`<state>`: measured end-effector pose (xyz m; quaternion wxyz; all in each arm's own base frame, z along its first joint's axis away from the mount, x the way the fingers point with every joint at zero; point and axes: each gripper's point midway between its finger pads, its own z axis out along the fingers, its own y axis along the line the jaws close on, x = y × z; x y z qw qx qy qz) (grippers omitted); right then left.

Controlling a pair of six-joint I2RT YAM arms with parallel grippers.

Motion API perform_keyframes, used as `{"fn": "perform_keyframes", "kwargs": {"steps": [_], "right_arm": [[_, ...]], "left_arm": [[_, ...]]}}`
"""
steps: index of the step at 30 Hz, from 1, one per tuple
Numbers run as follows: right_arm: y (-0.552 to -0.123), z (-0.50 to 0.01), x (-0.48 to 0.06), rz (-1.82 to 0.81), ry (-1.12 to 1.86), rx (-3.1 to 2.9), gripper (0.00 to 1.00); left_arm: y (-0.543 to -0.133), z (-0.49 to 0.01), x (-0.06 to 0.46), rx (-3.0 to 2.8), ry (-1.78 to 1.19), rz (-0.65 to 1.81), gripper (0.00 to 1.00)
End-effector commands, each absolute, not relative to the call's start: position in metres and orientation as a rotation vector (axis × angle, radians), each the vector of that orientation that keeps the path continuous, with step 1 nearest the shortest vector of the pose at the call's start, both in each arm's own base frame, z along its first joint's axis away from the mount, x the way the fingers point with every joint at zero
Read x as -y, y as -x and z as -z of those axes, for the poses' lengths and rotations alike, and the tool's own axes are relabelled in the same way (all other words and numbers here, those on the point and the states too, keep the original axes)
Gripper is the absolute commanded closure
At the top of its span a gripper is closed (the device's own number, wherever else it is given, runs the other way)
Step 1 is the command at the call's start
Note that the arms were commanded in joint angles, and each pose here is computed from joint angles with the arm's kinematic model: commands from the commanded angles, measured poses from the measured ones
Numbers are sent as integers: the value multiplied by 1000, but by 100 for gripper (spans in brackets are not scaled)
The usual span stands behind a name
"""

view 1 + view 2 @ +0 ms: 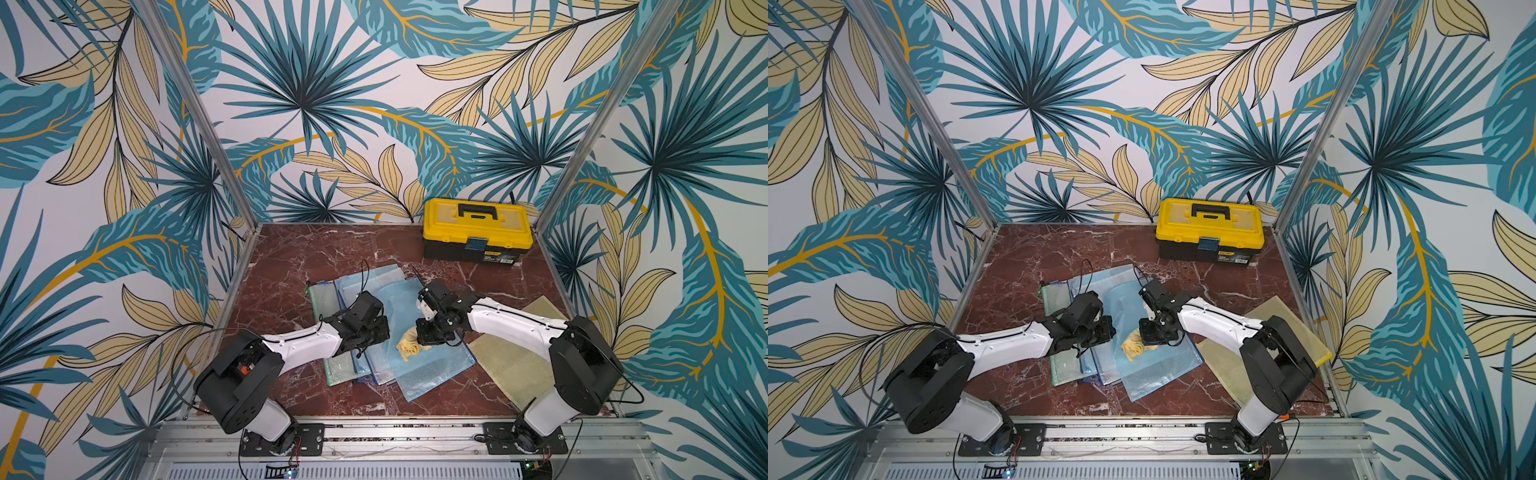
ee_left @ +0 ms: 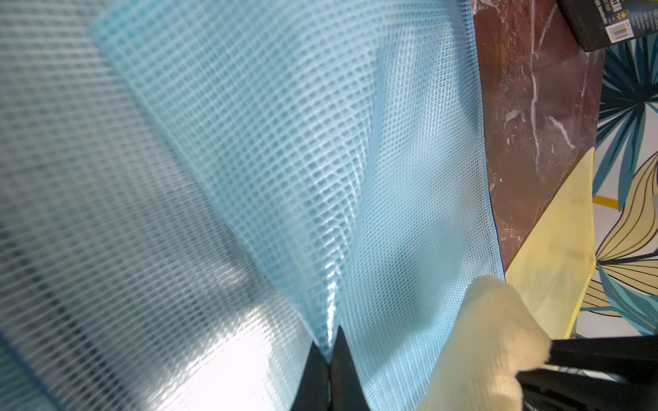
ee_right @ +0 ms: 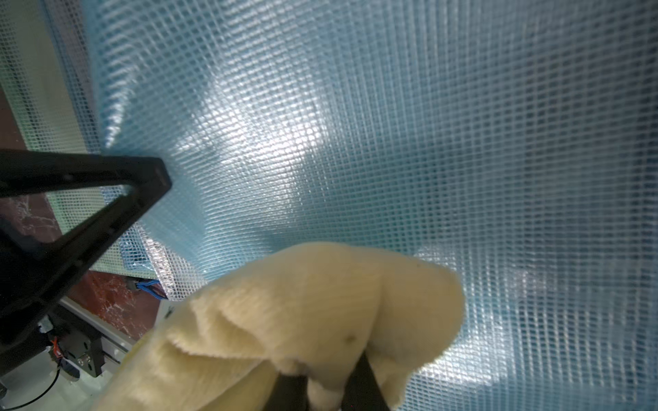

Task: Wipe the document bag
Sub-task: Move the document bag, then wipe the dirt from the document bag.

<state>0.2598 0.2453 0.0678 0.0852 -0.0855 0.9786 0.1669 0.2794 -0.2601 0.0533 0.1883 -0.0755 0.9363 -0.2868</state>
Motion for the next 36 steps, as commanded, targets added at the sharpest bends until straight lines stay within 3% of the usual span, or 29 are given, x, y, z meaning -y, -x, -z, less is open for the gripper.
{"fn": "perform_keyframes", "kwargs": {"steps": [1, 6, 15, 21, 26, 36], "right_arm": [[-286, -75, -247, -423, 209, -2883, 100], [-329, -63, -250, -461, 17, -2911, 100], [-388, -34, -286, -402, 0, -2982, 100], [-382, -2, -206, -110, -223, -3056, 100], [-375, -16, -152, -37, -330, -3022, 100], [-375, -33, -291, -379, -60, -3002, 100]], "left_arm": [[-282, -62, 274, -2582, 73, 908, 100], [-267, -40, 257, -2645, 124, 883, 100], [-256, -20, 250, -2708, 148, 857, 100], [-259, -19, 247, -2712, 167, 851, 100], [-257, -11, 244, -2738, 170, 851, 100], [-261, -13, 250, -2738, 154, 869, 100]]}}
